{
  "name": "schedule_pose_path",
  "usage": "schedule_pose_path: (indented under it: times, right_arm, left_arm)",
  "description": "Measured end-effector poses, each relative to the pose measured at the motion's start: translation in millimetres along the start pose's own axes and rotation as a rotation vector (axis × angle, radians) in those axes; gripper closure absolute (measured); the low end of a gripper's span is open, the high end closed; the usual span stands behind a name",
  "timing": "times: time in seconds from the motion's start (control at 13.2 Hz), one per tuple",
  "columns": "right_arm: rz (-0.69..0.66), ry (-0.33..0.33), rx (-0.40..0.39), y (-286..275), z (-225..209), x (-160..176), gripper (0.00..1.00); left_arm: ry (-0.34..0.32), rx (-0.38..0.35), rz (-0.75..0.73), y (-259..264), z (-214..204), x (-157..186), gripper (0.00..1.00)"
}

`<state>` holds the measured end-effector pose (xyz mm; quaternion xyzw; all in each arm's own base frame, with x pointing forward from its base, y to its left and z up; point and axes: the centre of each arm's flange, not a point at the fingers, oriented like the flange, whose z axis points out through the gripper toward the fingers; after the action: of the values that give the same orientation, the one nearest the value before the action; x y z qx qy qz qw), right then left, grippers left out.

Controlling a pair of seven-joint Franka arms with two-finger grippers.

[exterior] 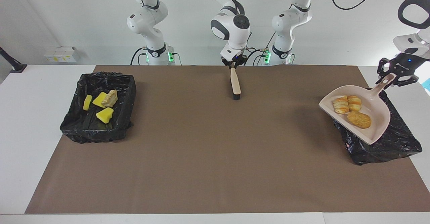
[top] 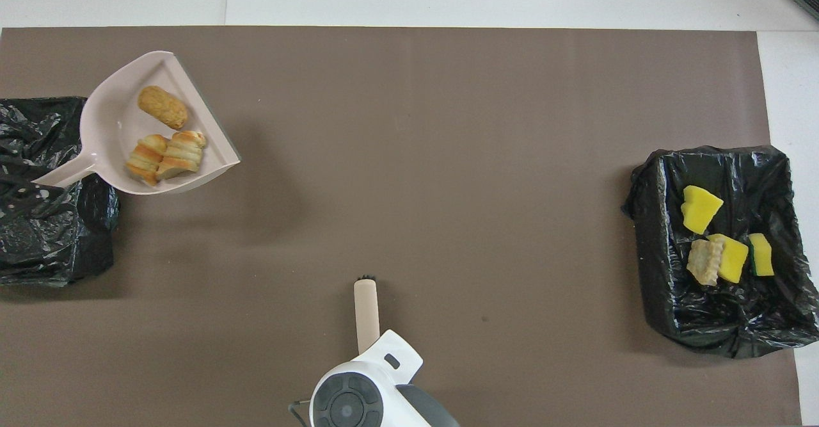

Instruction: Sweep and dump trash in bin

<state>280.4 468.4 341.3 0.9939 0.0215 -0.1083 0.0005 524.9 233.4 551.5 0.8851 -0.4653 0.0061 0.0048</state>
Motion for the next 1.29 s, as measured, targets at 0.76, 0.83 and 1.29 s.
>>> schedule_pose_path:
  times: [0.76, 0.83, 1.29]
  right_arm:
    - [-0.098, -0.070, -0.039, 102, -165, 84, 0.00]
    - [-0.115, -0.064, -0.045, 120, -183, 95, 0.00]
    - [-0.215, 0.025, -0.059, 260, -252, 159, 0.00]
  left_arm:
    - [-0.430, 0.084, 0.050, -23, -20, -79, 0.69]
    - [-0.462, 0.091, 0.076, -25, -20, -69, 0.69]
    - [-0.626, 0.149, 0.246, -20, -22, 3, 0.69]
